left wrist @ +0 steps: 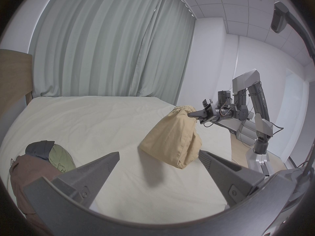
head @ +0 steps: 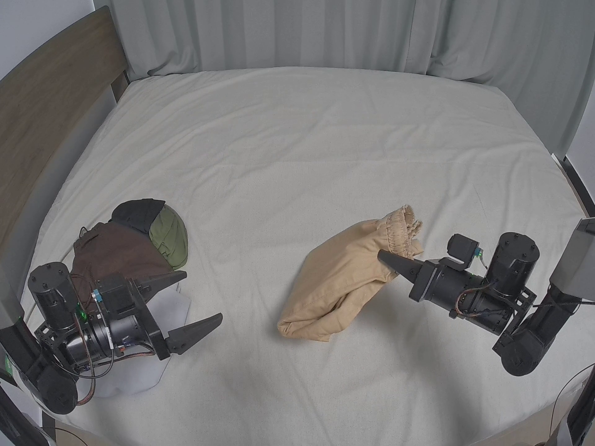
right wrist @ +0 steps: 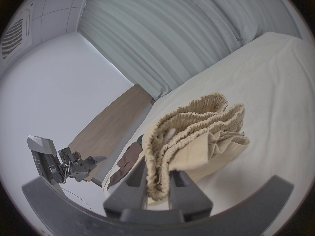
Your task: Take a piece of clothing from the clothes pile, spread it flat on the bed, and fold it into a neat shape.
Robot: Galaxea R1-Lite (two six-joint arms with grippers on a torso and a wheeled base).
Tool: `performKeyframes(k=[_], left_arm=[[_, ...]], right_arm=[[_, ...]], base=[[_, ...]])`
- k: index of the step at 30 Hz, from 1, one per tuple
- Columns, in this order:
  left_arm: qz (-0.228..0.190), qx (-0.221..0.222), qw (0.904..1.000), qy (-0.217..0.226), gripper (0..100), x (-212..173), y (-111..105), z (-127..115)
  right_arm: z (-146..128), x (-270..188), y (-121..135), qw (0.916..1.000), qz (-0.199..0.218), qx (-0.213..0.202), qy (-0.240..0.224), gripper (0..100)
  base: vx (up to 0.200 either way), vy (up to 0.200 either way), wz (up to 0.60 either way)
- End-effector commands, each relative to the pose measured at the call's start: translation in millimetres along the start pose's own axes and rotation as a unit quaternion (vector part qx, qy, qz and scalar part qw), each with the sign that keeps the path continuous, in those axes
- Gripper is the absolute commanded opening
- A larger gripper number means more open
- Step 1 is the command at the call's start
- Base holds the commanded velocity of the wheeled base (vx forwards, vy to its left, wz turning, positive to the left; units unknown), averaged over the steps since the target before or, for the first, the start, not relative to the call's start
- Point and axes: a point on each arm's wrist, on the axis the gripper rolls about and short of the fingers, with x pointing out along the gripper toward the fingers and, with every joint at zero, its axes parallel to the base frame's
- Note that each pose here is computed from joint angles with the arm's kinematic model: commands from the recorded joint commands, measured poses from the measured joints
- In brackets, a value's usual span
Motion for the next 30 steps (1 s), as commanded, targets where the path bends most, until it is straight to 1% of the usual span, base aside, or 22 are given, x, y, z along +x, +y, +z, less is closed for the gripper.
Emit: performKeyframes(k=[1,10,13,16,19,22,26,30], left_arm=[[0.000,0.001,1.0000,-0.002,100,-1.4,-0.7,1.0],[0.000,0.000,1.0000,-0.001,100,-1.8,-1.1,0.5],[0.000,0.000,1.0000,-0.001,100,-1.8,-1.1,0.5],[0.000,0.000,1.0000,0.000,100,-2.1,-1.3,0.2],[-0.001,-0.001,1.0000,0.001,100,-2.5,-1.6,-0.3],[-0.001,-0.003,1.0000,0.003,100,-2.3,-1.5,-0.8],[-0.001,-0.004,1.0000,0.005,100,-2.5,-1.7,-2.0],[-0.001,-0.005,1.0000,0.005,100,-2.6,-1.5,-2.0]], right_arm=[[8.6,7.4,2.2,0.9997,0.011,-0.007,-0.018,0],[19.5,26.3,0.8,0.9986,0.025,-0.010,-0.045,0],[24.7,33.4,-1.3,0.9988,0.024,-0.008,-0.043,0],[32.4,39.7,-3.5,0.9987,0.036,0.001,-0.037,0],[39.8,45.1,-1.7,0.9976,0.050,0.008,-0.047,0],[48.3,56.8,-6.1,0.9966,0.057,0.013,-0.058,0],[56.4,68.0,-11.8,0.9967,0.063,0.013,-0.050,0],[66.8,82.3,-17.9,0.9964,0.063,0.013,-0.056,0]], base=[[0.000,0.000,0.00],[0.000,0.000,0.00],[0.000,0.000,0.00],[0.000,0.000,0.00],[0.000,0.000,0.00],[0.000,0.000,0.00],[0.000,0.000,0.00],[0.000,0.000,0.00]])
